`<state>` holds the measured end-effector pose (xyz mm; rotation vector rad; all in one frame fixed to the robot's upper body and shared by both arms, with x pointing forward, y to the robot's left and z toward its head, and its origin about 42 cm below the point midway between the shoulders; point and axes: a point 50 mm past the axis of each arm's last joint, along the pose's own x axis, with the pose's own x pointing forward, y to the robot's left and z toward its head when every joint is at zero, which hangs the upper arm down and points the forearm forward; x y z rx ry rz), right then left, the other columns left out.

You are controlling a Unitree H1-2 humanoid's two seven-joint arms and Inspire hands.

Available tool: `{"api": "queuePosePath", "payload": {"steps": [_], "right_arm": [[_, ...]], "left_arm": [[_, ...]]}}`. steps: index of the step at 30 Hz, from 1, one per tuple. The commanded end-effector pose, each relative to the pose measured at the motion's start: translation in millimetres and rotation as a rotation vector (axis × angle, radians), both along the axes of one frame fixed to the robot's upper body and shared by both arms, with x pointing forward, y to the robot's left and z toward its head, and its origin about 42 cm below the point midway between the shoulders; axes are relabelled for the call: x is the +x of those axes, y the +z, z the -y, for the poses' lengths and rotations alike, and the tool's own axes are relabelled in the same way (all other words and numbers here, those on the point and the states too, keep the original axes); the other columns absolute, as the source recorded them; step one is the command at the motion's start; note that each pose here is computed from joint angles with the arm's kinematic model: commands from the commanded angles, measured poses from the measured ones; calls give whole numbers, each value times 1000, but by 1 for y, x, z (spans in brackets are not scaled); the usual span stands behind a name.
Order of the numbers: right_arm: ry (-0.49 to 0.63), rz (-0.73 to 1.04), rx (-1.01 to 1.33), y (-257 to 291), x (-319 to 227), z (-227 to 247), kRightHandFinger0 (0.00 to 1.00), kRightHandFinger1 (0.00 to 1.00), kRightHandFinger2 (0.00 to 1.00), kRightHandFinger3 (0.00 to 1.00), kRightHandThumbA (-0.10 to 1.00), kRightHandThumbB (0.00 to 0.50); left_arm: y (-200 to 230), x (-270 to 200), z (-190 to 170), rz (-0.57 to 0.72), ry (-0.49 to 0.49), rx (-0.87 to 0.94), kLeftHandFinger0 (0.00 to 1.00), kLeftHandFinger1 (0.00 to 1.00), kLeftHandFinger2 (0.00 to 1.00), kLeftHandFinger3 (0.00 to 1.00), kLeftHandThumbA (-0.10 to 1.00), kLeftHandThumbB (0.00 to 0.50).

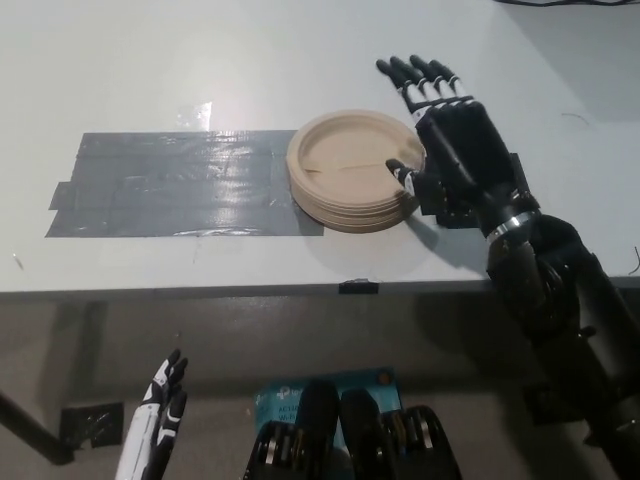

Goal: A stack of plates is kept in the middle of the desk close to the robot and the robot grabs the stack with its right hand, picks it up and hands it to a person.

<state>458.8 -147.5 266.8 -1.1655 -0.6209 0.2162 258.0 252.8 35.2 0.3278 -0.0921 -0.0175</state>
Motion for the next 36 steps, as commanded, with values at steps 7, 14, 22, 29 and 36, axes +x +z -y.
{"api": "queuePosePath", "payload": {"steps": [7, 14, 22, 29, 36], "right_arm": [[78, -51, -76, 23, 10, 3, 1000, 1000, 1000, 1000, 1000, 500], [92, -60, -66, 27, 7, 8, 1000, 1000, 1000, 1000, 1000, 459], [67, -68, -70, 11, 14, 7, 1000, 1000, 1000, 1000, 1000, 464], [49, -71, -96, -7, 18, -6, 1000, 1000, 1000, 1000, 1000, 473], [33, -70, -157, -22, 24, -22, 1000, 1000, 1000, 1000, 1000, 488]], "left_arm": [[16, 7, -2, 63, -29, 45, 1000, 1000, 1000, 1000, 1000, 307], [17, 10, -3, 71, -38, 34, 1000, 1000, 1000, 1000, 1000, 298], [13, 7, -3, 49, -38, 40, 1000, 1000, 1000, 1000, 1000, 326], [11, 5, -2, 46, -34, 38, 1000, 1000, 1000, 1000, 1000, 348], [12, 7, -2, 51, -38, 38, 1000, 1000, 1000, 1000, 1000, 350]]}}
